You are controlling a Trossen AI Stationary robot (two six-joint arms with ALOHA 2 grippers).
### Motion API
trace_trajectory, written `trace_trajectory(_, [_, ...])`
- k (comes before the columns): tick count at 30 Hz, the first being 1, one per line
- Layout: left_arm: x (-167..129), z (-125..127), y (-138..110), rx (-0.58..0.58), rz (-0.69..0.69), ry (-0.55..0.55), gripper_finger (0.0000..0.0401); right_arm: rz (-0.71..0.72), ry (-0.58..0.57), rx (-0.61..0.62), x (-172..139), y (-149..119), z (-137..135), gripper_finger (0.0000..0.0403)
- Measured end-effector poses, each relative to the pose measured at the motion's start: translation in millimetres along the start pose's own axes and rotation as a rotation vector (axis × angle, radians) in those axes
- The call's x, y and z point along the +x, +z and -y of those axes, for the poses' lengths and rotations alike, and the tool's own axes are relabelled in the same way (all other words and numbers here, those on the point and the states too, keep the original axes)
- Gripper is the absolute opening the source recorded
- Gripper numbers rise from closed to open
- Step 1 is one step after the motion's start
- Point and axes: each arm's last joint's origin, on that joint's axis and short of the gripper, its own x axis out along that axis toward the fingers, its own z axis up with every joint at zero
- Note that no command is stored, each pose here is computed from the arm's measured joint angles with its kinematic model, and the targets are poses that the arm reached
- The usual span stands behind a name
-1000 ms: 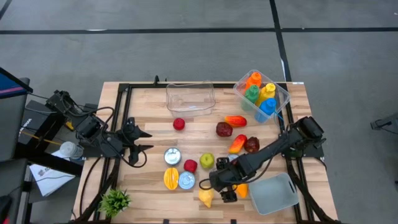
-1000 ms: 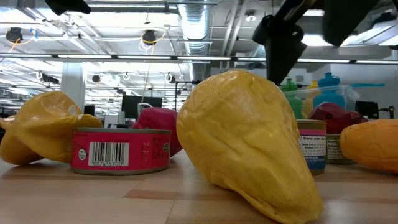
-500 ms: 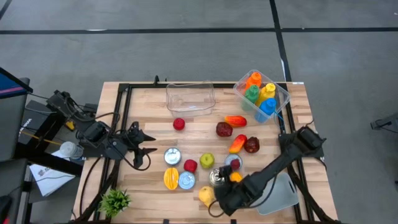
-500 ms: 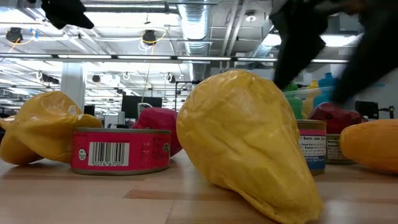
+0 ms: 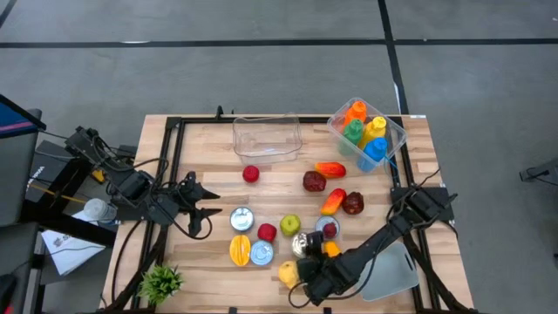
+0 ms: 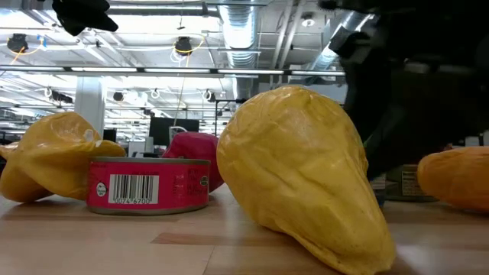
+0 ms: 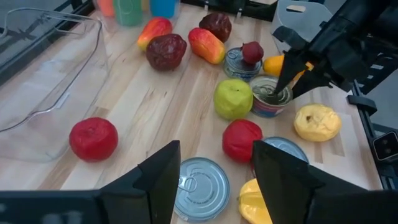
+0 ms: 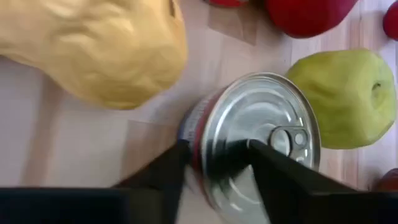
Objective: Pick & Place Food Item
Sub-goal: Put the blue and pink tuna can into the gray bin
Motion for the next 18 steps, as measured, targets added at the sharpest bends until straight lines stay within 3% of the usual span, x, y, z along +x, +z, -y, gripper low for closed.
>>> trace_trajectory(3, [0.0,0.1,0.1,-0.001,0.001,-0.001,0.0182,0.001,0.009,0.000,-1.2,0.0,-0.8,0.0045])
trace_trajectory(5, [0.0,0.1,0.1,-0.001,0.001,-0.001,0.0180,-0.001,0.017,0.003,-1.4,0.0,-1.1,0.0013])
trace_trajectory(18, [0.0,0.2,0.1,-0.002,-0.001,-0.003,0.0176,0.006,0.048,0.040,-20.2,0.4,10.6,0.0001])
